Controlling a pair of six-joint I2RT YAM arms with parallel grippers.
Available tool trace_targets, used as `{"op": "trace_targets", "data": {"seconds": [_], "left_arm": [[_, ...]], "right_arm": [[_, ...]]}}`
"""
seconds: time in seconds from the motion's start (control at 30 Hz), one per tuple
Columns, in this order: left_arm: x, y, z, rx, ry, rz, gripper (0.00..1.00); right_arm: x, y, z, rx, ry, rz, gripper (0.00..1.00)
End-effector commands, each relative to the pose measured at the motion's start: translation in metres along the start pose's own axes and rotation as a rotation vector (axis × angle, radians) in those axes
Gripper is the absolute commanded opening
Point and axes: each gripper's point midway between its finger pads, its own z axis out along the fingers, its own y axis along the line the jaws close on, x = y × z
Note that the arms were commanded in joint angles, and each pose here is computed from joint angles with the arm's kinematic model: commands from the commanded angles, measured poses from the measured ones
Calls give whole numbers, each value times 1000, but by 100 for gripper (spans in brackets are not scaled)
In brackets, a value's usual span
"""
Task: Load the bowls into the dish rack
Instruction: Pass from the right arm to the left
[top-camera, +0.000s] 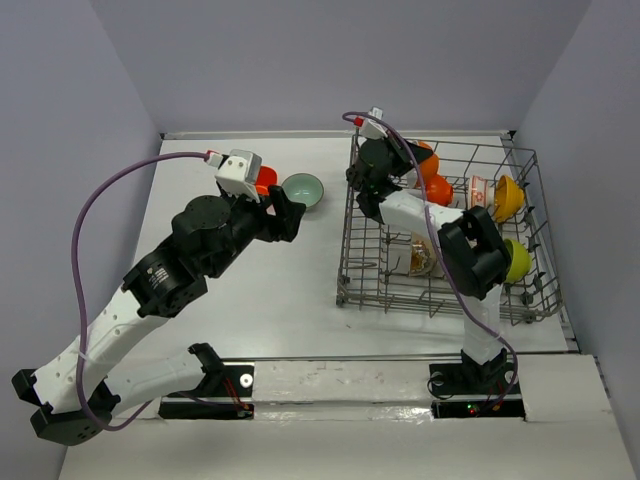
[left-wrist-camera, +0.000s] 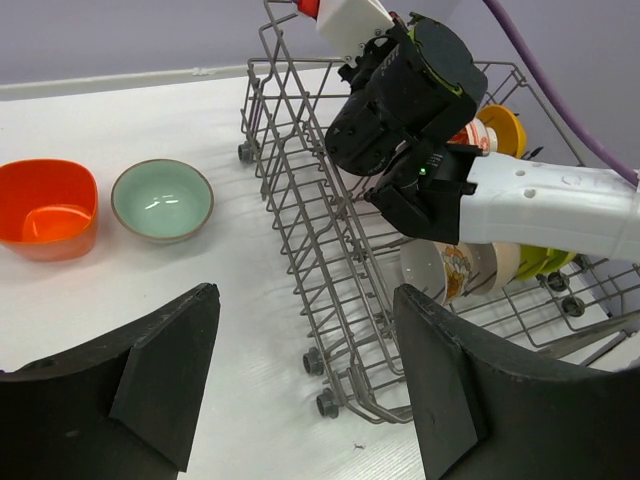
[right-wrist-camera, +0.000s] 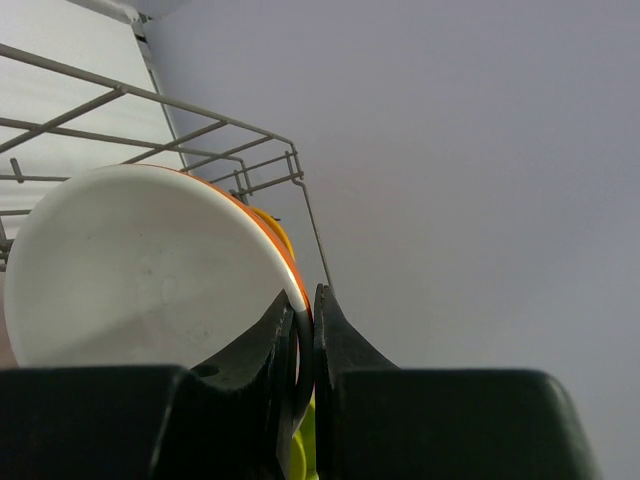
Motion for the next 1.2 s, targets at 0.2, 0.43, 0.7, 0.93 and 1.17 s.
{"op": "trace_targets", "data": {"seconds": [0.2,0.43,0.7,0.93,1.17], "left_arm": [[5,-5,13,14,8,-2,79],[-21,-25,12,105,-117,-170,76],[-111,-58,4,205,-547,-490,99],[-144,-142,14,136,-729,-381,99],[-152,-189,15,185,-777,-402,99]], "right_arm": [[4,-92,-28,-5,62,423,1],[-1,-122,-36,-24,-3,495,1],[0,-146,-51,-56,-45,538,1],[0,-160,-61,-80,-75,572,1],[-5,-177,-78,-146,-167,638,1]]}}
